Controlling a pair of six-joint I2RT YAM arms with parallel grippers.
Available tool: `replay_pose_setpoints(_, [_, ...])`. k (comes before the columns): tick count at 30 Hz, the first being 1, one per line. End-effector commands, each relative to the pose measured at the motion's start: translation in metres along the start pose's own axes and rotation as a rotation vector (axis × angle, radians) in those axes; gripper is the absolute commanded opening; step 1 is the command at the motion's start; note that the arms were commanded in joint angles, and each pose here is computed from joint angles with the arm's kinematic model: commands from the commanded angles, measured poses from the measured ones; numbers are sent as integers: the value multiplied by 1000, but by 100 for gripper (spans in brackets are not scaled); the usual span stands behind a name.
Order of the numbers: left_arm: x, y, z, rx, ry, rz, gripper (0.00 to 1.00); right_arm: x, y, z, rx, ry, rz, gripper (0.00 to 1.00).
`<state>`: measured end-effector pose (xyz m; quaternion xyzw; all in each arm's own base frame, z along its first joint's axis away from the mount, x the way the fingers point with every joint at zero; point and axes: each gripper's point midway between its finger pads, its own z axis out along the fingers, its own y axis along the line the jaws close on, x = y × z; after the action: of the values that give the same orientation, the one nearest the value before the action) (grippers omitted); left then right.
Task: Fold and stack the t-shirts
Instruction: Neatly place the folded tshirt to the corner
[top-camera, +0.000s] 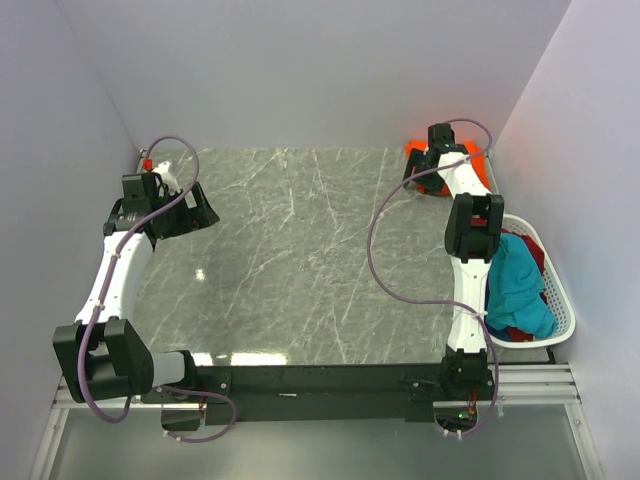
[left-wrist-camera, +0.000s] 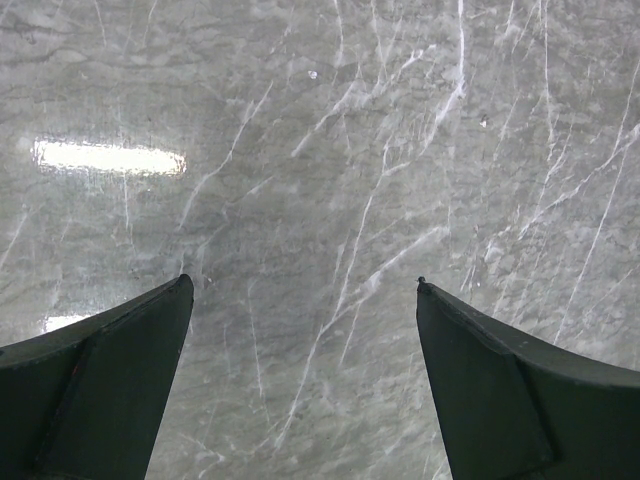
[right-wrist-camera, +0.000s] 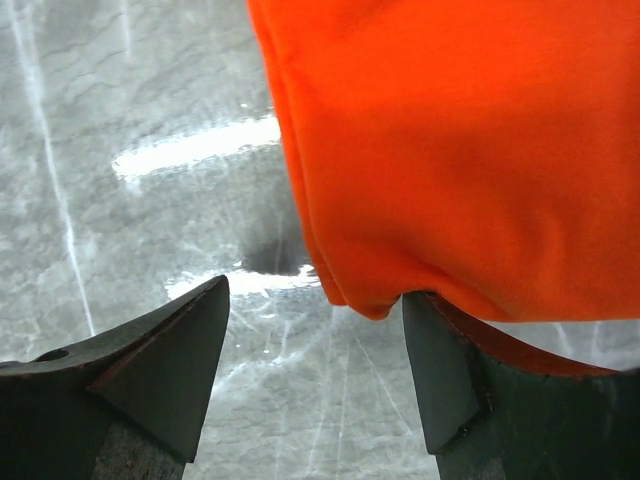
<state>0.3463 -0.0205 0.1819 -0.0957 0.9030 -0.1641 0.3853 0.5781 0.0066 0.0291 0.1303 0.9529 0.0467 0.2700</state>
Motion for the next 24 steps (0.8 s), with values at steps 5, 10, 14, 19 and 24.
replay_pose_setpoints(5, [-16, -5, -7, 18, -39, 27, 99, -20, 23, -24, -92, -59, -52, 76])
replay_pose_setpoints(10, [-19, -6, -11, 13, -57, 42, 99, -11, 43, -57, -136, -58, -105, 77])
replay_pose_setpoints(14, [-22, -9, -14, 27, -58, 56, 99, 6, 48, -78, -150, -11, -132, 77])
replay_pose_setpoints(19, [-34, -15, -20, 41, -93, 94, 100, 25, 60, -127, -187, -2, -182, 77])
replay_pose_setpoints(24, [-46, -21, -24, 65, -65, 149, 99, 38, 68, -179, -202, -38, -263, 81])
